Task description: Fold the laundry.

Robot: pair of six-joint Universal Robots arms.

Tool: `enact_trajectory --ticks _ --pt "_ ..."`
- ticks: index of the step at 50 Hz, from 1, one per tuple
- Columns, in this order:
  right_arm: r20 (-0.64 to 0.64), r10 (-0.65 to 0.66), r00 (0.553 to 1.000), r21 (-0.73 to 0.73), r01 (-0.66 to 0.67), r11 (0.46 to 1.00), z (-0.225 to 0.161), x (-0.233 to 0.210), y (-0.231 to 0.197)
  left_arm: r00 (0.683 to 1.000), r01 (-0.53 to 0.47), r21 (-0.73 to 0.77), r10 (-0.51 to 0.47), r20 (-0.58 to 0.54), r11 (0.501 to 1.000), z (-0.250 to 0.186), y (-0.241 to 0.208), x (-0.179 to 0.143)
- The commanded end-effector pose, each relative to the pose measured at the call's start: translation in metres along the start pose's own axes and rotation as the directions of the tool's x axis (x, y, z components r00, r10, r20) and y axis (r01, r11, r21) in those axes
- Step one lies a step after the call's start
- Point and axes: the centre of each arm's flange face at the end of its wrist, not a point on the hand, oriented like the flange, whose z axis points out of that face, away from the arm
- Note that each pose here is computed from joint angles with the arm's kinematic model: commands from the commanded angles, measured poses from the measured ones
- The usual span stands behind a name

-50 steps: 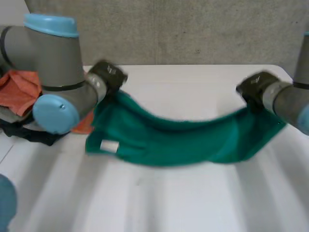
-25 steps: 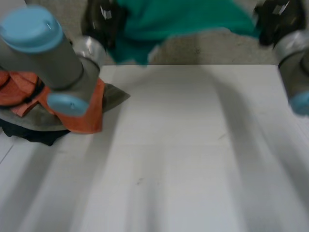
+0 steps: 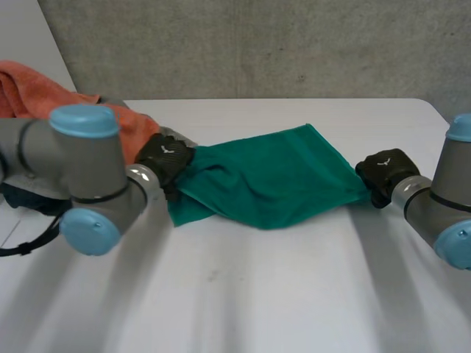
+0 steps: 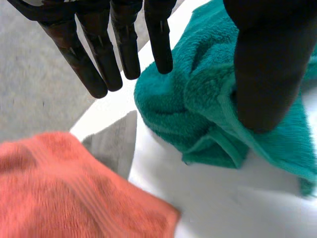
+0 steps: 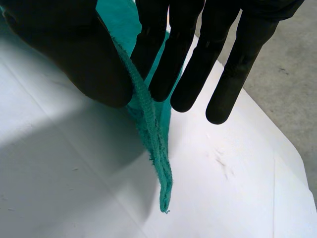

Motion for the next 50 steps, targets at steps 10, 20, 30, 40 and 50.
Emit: enact_trajectory --ticks 10,20,30,40,50 --pt "-0.002 0.034 0.999 -0.019 -0.035 0.999 -0.003 0.002 0.005 0.881 0.452 -0.156 -0.467 -0.076 0.878 -0.006 0.037 -0.020" --pt "0.005 0.028 1.000 -0.024 -0.028 0.999 -0.007 -0.001 0.007 0.861 0.466 -0.223 -0.497 -0.110 0.856 0.010 0.036 0.006" --pt "-0.043 0.037 0.998 0.001 -0.037 0.999 -0.016 0.018 -0.004 0.885 0.465 -0.173 -0.461 0.062 0.868 0.017 0.011 -0.003" --pt "-0.209 -0.046 0.977 0.094 0.067 0.993 -0.089 0.097 -0.080 0.942 0.285 0.190 -0.311 0.124 0.939 -0.118 -0.125 -0.088" --pt "-0.265 -0.062 0.962 0.135 0.101 0.986 -0.140 0.129 -0.134 0.967 -0.080 0.140 0.042 0.252 0.987 -0.172 -0.154 -0.108"
